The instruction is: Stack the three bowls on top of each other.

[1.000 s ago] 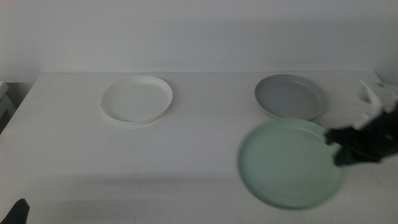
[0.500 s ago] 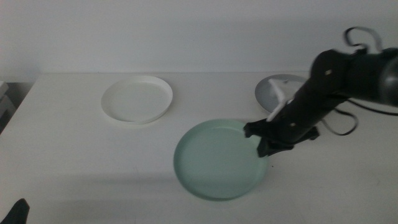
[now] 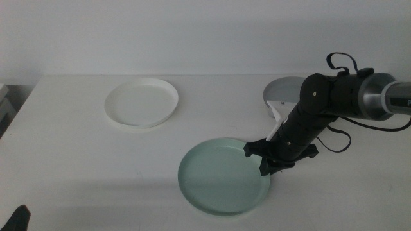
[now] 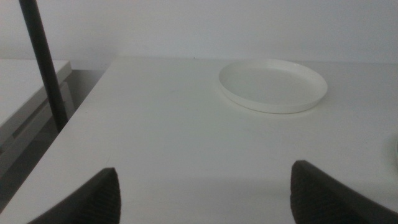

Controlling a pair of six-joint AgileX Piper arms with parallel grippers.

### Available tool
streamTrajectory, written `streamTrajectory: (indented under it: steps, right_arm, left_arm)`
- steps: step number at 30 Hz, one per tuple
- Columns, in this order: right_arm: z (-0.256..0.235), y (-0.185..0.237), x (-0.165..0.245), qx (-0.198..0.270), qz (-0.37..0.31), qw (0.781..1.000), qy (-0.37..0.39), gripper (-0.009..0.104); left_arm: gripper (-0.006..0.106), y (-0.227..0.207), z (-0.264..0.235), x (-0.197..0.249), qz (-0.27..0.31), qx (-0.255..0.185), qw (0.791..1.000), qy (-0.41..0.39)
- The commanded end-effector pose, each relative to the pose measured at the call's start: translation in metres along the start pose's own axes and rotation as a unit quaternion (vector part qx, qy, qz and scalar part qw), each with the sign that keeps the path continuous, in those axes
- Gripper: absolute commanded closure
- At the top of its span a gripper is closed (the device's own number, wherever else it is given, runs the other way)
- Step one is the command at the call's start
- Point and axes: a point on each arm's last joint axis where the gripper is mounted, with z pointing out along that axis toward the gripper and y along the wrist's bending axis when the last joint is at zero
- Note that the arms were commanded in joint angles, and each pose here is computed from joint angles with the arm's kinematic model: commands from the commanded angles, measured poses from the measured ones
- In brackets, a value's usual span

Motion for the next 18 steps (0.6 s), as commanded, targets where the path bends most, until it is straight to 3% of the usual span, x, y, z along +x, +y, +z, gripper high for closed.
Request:
streamTrajectory:
  steps: [1, 10, 13, 18]
  right_arm:
    - [-0.023, 0.007, -0.01, -0.005, -0.022, 0.999, -0.043, 0.082]
    - [-0.055, 0.011, -0.013, -0.002, -0.041, 0.995, -0.088, 0.04]
    - [-0.099, 0.011, -0.022, 0.004, -0.053, 0.986, -0.155, 0.033]
    - [-0.164, -0.013, -0.044, 0.042, -0.031, 0.973, -0.224, 0.033]
  left_arm:
    - [0.01, -0.001, -0.001, -0.005, -0.01, 0.008, 0.999, -0.039]
    - [0.01, -0.001, -0.001, -0.005, -0.01, 0.008, 0.999, -0.039]
    - [0.01, -0.001, -0.001, -0.005, -0.01, 0.008, 0.999, -0.039]
    - [0.01, -0.001, -0.001, -0.005, -0.01, 0.008, 0.999, -0.039]
